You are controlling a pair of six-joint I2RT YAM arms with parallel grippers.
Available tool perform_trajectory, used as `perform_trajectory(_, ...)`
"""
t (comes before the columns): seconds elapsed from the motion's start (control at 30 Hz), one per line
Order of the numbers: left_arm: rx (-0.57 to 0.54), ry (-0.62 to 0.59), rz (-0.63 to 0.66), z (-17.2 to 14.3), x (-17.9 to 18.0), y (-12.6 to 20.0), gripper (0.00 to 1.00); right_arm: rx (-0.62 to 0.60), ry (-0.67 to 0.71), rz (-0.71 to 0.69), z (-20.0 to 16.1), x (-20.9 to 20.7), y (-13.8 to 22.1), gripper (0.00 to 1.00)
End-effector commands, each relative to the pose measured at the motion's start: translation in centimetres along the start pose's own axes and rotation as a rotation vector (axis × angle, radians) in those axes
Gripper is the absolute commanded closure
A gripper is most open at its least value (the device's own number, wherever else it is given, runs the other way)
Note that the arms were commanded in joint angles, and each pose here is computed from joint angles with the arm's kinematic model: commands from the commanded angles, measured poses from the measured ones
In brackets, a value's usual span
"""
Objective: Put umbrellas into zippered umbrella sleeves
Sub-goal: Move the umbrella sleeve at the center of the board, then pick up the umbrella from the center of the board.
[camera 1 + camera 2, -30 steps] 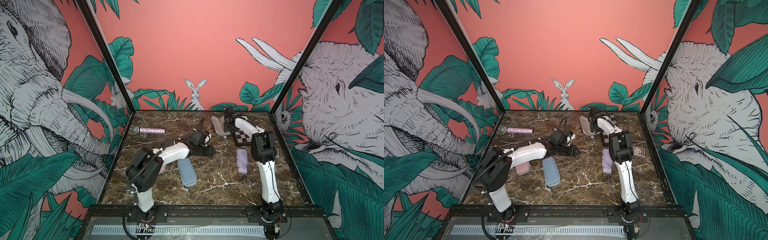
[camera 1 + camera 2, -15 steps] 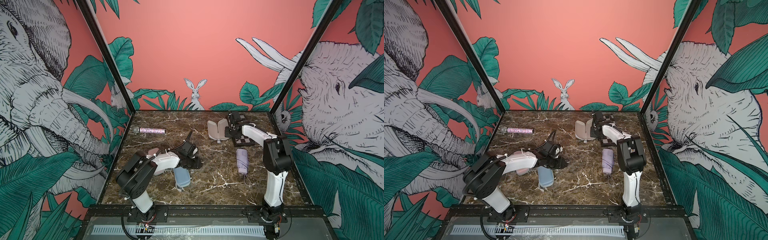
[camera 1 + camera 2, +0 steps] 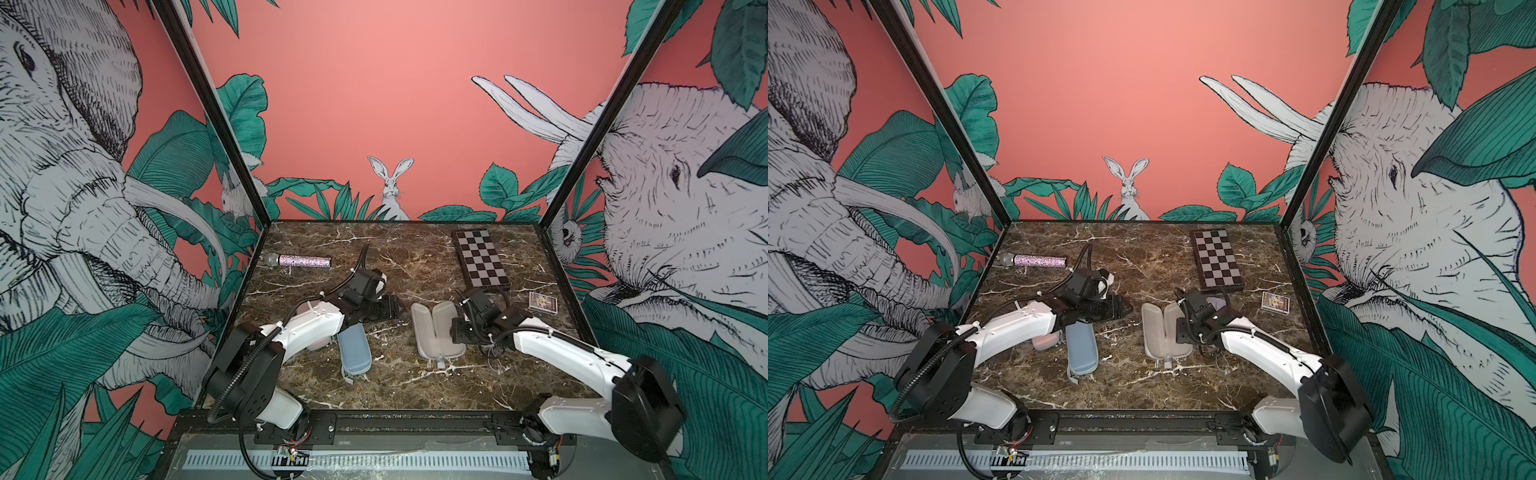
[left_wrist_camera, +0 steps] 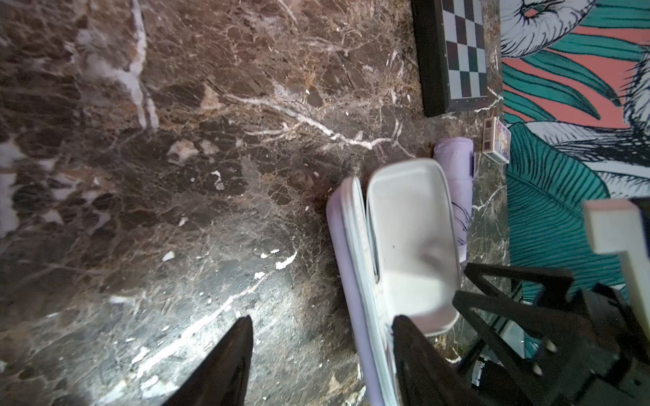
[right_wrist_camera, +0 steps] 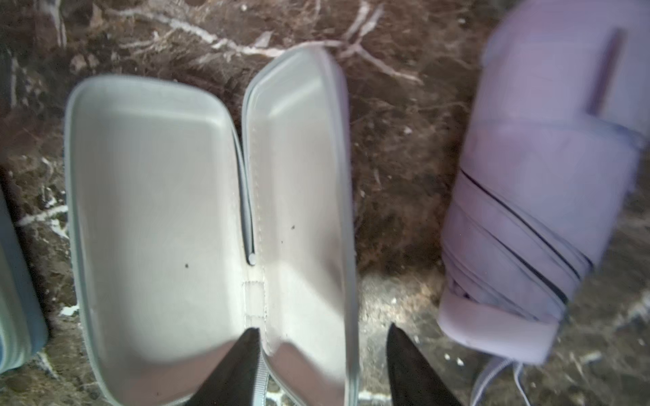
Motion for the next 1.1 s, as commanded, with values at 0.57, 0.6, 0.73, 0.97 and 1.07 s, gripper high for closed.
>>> perform_trajectory(0.57, 0.14, -0.016, -0.045, -3.3, -1.0, -3.9, 0.35, 0.175, 0.017, -0.282, 7.6, -5.5, -8.9, 0.24)
perform_trajectory(0.6, 0.145, -0.01, -0.05, -3.3, -0.8, -4.2, 0.38, 0.174, 0.024, -0.275, 7.8, -5.4, -9.2, 0.28)
perform_trajectory(0.73, 0.153, 0.018, -0.049, -3.9, -0.1, -4.9, 0.53, 0.108, 0.019, -0.247, 7.9, -5.2, -6.7, 0.5)
perform_trajectory(0.97, 0.124, 0.095, -0.064, -4.6, 0.7, -5.8, 0.68, -0.064, -0.028, -0.199, 5.8, -3.9, 0.8, 0.68)
perform_trajectory(1.07, 0.119, 0.099, -0.075, -5.0, 0.2, -6.0, 0.75, -0.158, -0.05, -0.17, 5.5, -2.2, 3.5, 0.74)
Point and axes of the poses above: each gripper's point midway between its finger pads, its own y axis back along the fingers, its own x axis along the line the jaws close on, z = x × y, the point moved 10 cm from there along y, back along the fingers, and after that the axes turned 2 degrees about y, right-handed, at the moved point
